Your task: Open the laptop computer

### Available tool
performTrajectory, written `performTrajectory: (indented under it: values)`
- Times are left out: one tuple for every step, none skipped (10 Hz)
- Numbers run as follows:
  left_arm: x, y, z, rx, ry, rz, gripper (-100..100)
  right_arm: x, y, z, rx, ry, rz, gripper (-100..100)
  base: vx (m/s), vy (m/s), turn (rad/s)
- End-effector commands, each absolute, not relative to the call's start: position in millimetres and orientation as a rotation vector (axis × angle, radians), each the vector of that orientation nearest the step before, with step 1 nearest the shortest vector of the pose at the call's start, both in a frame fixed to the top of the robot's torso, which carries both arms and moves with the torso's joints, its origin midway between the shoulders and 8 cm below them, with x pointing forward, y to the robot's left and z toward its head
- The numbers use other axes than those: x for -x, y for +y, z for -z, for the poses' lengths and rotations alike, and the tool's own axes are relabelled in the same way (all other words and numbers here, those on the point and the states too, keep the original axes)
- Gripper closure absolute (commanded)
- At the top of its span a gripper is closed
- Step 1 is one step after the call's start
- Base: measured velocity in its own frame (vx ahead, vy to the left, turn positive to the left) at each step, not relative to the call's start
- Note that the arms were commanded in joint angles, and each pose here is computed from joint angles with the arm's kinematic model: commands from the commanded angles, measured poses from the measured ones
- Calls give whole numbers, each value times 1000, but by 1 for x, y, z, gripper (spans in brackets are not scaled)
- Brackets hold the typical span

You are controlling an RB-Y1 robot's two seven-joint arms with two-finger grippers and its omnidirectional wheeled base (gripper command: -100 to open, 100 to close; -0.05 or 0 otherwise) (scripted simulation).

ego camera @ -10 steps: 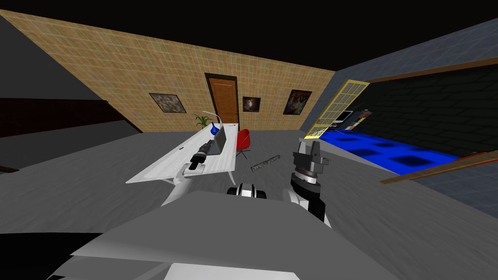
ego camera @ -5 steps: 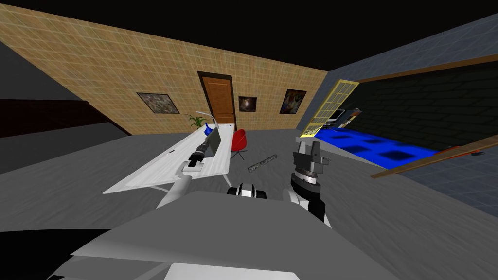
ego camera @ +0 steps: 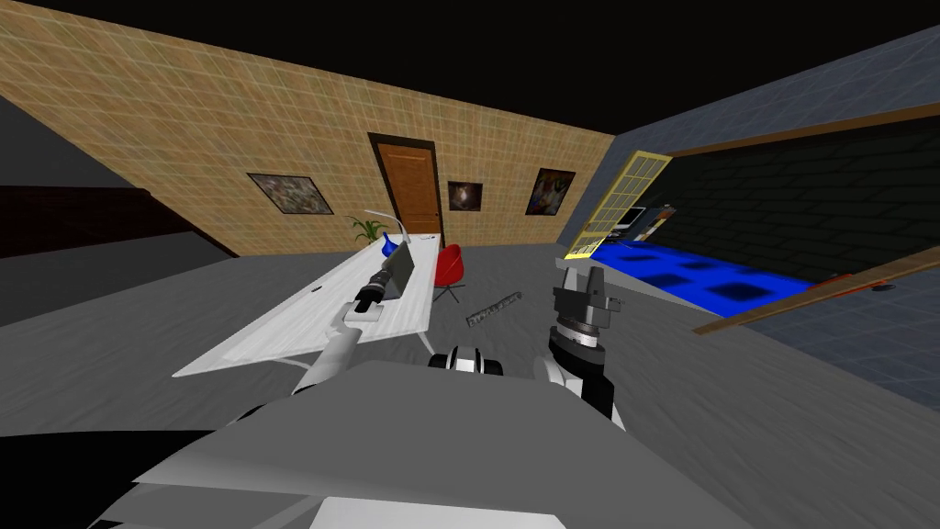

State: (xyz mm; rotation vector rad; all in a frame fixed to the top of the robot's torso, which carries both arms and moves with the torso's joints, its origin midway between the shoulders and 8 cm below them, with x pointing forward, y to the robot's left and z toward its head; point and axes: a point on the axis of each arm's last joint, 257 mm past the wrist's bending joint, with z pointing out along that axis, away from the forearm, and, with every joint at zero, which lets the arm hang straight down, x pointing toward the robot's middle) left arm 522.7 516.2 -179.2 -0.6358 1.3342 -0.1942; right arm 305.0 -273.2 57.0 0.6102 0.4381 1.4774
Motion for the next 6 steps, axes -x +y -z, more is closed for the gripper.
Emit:
performTrajectory:
  values:
    - [-530, 512, 181, 723, 1300, 283, 100, -305, -273, -57, -610, 438, -1477, 0, -31, 110, 16]
    - [-533, 511, 182, 751, 1287, 312, 100, -305, -273, -57, -610, 438, -1477, 0, -58, 126, 2]
    - [-535, 509, 183, 780, 1275, 342, 100, -305, -273, -57, -610, 438, -1477, 0, -86, 118, 0]
    - [-538, 507, 184, 808, 1262, 372, 100, -305, -273, -57, -610, 438, -1477, 0, -63, 121, 11]
    - [-540, 506, 185, 836, 1249, 402, 100, -305, -273, -57, -610, 438, -1477, 0, -41, 126, 16]
    - [-543, 504, 185, 864, 1236, 432, 100, -305, -273, -57, -610, 438, -1477, 0, -32, 110, 18]
